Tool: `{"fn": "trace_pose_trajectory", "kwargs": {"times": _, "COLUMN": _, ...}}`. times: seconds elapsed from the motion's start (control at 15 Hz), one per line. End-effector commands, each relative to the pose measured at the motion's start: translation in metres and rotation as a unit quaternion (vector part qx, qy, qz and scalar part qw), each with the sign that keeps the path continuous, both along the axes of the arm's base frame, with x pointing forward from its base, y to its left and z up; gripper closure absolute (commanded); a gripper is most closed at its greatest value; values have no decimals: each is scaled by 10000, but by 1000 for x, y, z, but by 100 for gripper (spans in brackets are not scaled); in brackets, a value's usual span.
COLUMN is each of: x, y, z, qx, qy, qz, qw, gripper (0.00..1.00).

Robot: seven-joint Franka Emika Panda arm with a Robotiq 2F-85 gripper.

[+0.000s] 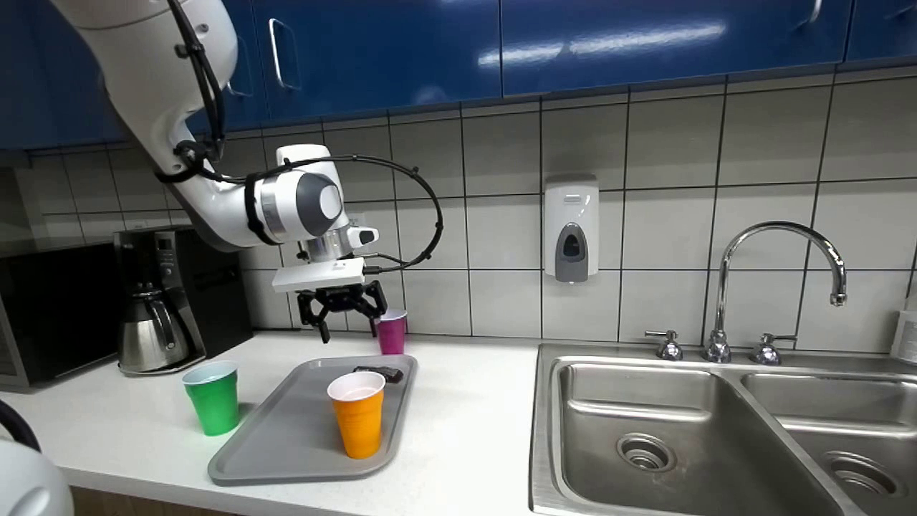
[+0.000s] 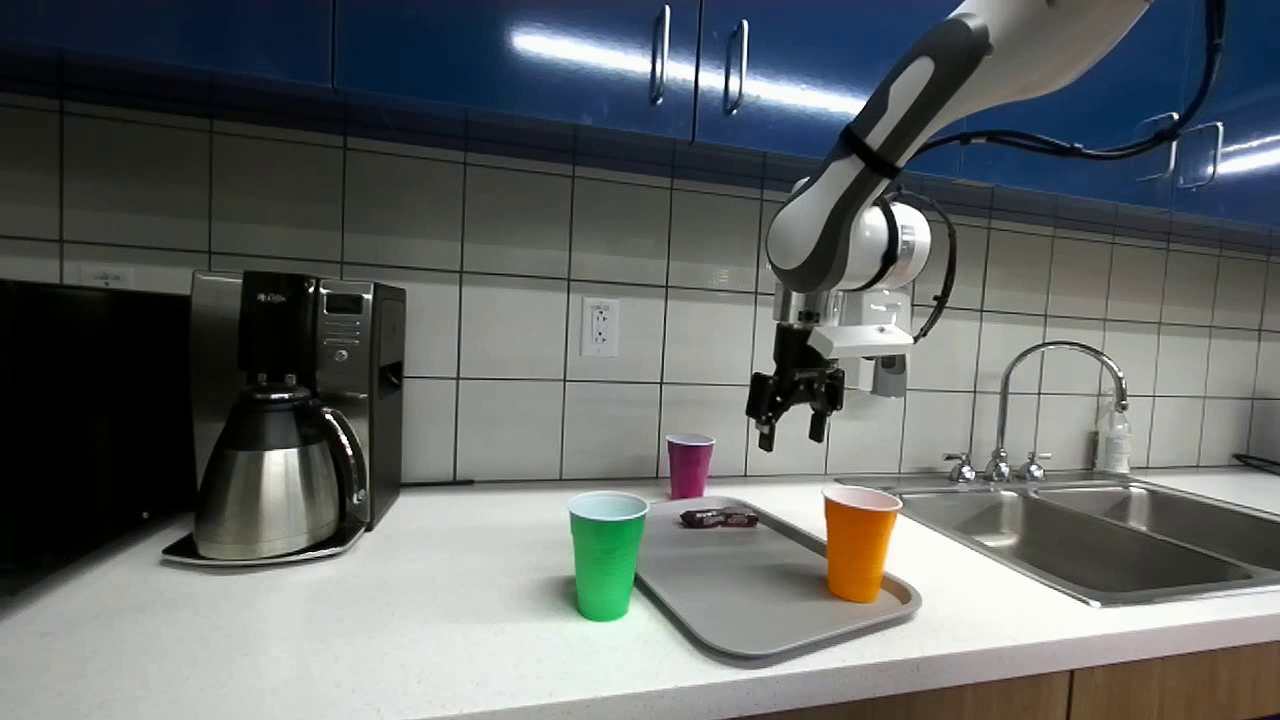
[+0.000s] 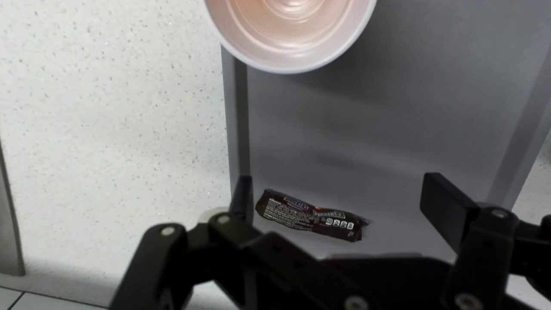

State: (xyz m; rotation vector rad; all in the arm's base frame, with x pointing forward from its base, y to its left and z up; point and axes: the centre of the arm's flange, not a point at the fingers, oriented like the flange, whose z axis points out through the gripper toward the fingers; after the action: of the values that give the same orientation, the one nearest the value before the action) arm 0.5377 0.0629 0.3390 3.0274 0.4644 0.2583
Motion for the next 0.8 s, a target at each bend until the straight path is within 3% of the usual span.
{"fn": "trace_pose_trajectory", "kwargs": {"times": 0.0, "x": 37, "y": 10, "z": 1, "qx": 54, "qy": -59, "qz": -100, "qw": 9999, "gripper": 0}}
{"fn": "trace_pose_trajectory", "kwargs": {"times": 0.73, "x": 111, "y": 15, "z": -8, "qx": 154, "qy": -281, "qz": -399, "qw": 9987, "gripper": 0}}
